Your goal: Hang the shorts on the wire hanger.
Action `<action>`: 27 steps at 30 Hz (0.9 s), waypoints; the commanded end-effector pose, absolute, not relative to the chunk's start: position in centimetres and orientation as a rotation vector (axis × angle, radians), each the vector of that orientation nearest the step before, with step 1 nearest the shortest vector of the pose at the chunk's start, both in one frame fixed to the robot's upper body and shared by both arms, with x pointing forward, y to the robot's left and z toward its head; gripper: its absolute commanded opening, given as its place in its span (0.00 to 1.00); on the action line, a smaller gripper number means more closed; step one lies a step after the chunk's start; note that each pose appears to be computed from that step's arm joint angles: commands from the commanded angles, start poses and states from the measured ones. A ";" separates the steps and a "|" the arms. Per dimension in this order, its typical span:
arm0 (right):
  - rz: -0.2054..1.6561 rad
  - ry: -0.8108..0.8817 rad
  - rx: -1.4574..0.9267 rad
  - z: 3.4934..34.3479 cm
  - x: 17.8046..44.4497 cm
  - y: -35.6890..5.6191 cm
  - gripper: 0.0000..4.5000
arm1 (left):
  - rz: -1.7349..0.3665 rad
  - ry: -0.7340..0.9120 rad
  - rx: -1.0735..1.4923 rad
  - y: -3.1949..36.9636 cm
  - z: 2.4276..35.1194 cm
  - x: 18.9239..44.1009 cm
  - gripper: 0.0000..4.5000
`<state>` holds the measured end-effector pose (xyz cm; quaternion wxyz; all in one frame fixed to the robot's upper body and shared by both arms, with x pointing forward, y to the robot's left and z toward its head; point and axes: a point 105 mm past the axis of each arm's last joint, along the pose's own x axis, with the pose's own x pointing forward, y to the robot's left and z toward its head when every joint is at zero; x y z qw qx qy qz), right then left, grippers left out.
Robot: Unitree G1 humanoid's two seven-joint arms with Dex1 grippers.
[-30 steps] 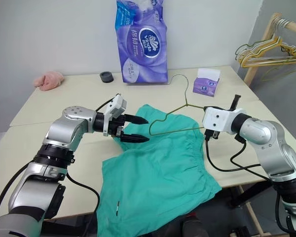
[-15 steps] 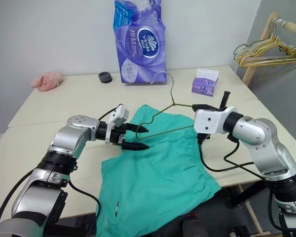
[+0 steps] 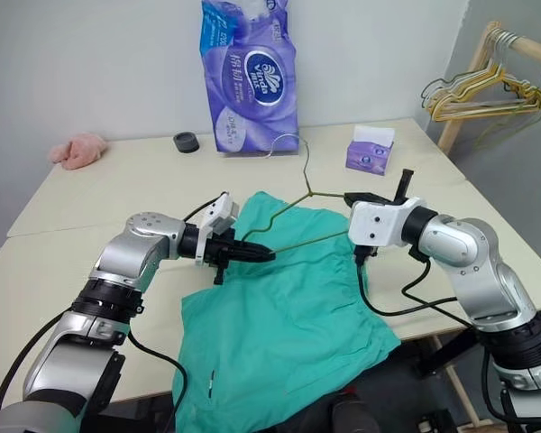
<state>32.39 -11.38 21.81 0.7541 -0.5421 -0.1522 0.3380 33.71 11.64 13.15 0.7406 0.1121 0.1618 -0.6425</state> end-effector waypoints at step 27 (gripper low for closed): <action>0.965 0.196 -0.857 19.6 28.8 -15.7 0.88 | -1.480 0.288 0.504 11.8 13.1 32.4 0.00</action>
